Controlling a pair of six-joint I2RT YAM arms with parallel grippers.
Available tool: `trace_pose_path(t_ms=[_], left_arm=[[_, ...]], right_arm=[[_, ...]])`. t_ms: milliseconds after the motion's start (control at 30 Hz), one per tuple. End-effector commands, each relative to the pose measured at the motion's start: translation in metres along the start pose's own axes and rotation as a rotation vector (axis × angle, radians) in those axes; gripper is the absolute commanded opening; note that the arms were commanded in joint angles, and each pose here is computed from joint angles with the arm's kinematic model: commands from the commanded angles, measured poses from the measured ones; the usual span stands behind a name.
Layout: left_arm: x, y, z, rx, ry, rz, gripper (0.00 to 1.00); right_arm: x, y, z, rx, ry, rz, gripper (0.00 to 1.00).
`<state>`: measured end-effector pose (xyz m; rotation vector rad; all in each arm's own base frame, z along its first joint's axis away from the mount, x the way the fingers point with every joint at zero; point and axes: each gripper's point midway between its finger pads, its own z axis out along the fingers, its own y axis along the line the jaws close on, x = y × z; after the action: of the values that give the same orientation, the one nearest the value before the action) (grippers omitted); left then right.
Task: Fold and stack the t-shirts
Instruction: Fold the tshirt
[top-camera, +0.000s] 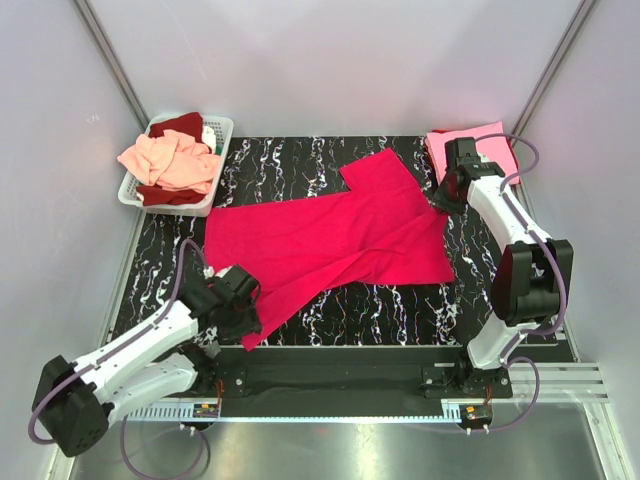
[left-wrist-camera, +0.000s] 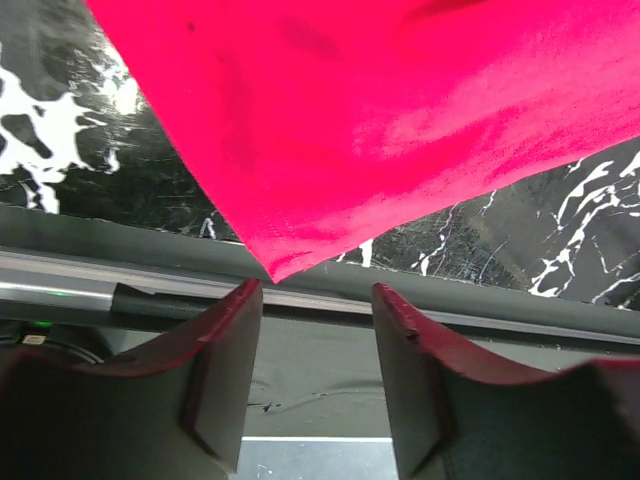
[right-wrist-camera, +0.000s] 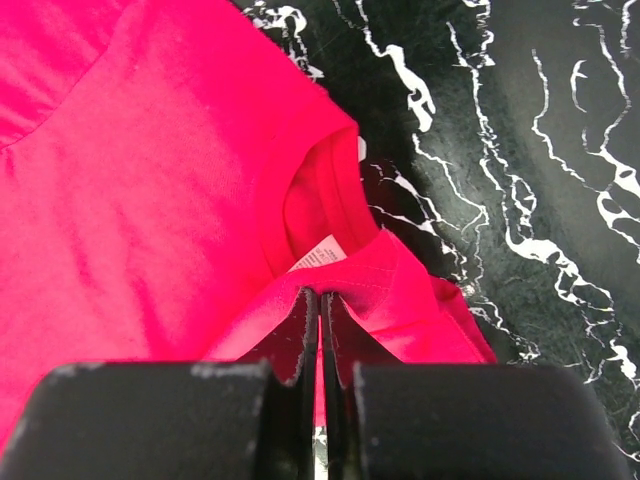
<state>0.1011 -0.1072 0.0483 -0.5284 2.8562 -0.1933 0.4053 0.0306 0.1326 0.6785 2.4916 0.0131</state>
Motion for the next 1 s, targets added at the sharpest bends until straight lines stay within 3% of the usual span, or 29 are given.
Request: trace_pose_path(t_ms=[0, 500, 600, 733, 767, 900, 967], left_arm=[[-0.006, -0.006, 0.009, -0.017, -0.048, -0.034, 0.54], [0.008, 0.007, 0.040, -0.091, -0.038, -0.033, 0.50], [0.007, 0.010, 0.042, -0.104, -0.058, -0.035, 0.44], [0.001, 0.010, 0.041, -0.108, -0.087, -0.037, 0.28], [0.001, 0.009, 0.042, -0.103, -0.091, -0.033, 0.19], [-0.003, 0.004, 0.038, -0.091, -0.099, -0.015, 0.00], [-0.009, -0.002, 0.026, -0.085, -0.110, -0.010, 0.00]], right_arm=[[-0.015, 0.008, -0.014, -0.063, -0.059, 0.011, 0.00], [0.004, 0.007, -0.011, -0.099, -0.026, 0.007, 0.00], [0.005, 0.007, -0.010, -0.099, -0.026, 0.004, 0.00], [0.007, 0.004, -0.011, -0.094, -0.023, 0.004, 0.00], [0.010, 0.002, -0.012, -0.093, -0.022, 0.003, 0.00], [0.020, -0.001, -0.019, -0.107, -0.009, 0.012, 0.00], [0.029, -0.005, -0.028, -0.125, -0.003, 0.022, 0.00]])
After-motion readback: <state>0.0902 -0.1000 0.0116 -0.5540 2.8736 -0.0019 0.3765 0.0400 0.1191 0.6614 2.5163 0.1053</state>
